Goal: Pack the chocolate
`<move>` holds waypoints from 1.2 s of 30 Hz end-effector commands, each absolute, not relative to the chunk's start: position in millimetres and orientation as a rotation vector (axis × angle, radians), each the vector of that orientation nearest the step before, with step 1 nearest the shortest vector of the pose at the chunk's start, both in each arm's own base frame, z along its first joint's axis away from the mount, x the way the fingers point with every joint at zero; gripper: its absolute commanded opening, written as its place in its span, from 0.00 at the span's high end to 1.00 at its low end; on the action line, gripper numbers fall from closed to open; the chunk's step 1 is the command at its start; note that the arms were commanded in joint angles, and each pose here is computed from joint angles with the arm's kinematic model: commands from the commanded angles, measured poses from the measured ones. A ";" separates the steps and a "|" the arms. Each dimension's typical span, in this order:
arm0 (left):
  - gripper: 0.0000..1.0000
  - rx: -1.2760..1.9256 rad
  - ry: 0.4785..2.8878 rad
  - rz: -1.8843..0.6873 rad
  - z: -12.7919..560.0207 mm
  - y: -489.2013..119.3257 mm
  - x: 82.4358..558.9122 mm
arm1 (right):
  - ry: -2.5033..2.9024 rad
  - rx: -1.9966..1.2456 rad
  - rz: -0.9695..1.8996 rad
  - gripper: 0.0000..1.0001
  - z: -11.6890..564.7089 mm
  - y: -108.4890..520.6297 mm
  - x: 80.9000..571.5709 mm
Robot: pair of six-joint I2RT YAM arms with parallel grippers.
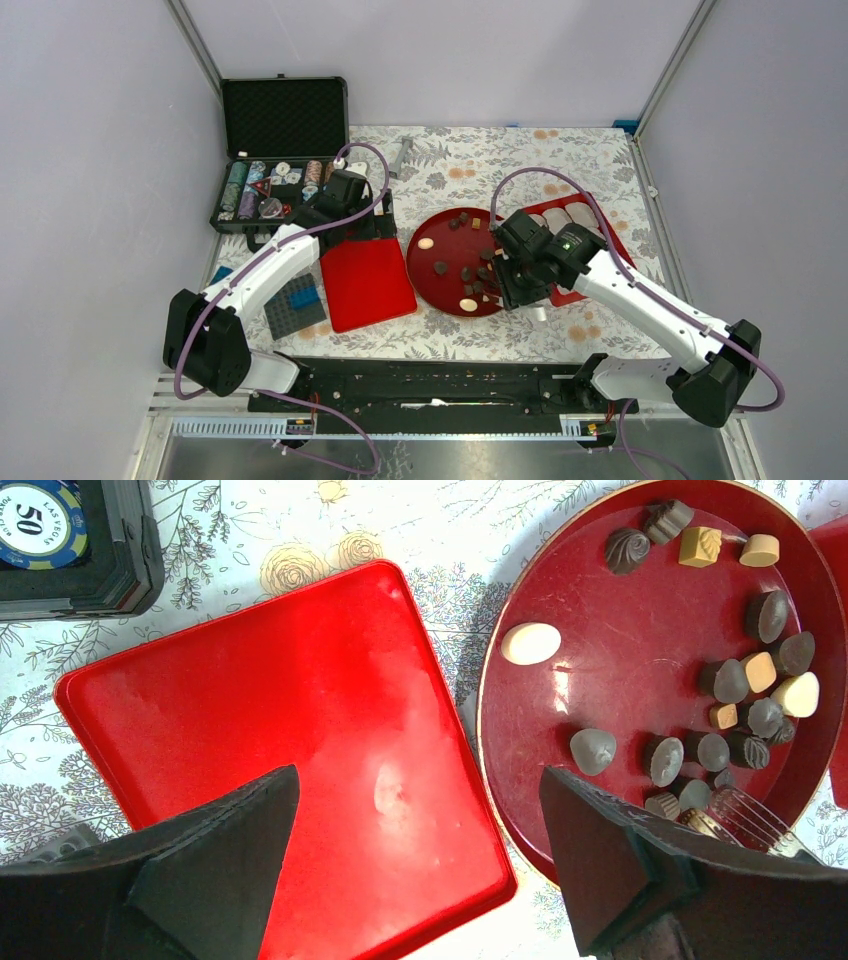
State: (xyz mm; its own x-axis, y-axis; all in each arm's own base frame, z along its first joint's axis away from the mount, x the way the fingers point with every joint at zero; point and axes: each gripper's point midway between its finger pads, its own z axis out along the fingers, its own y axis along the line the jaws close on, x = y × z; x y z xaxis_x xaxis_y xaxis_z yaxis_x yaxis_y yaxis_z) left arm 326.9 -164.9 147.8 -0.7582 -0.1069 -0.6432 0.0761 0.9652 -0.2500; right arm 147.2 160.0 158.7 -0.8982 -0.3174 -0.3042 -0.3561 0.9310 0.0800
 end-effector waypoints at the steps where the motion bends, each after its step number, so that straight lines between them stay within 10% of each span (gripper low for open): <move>1: 0.01 -0.033 2.363 -0.357 154.6 -165.3 332.6 | 2.787 -0.504 0.224 0.55 155.1 170.7 148.4; 36: 0.01 -0.017 2.358 -0.349 156.1 -164.7 333.8 | 2.518 -0.350 0.052 0.73 218.9 159.5 200.4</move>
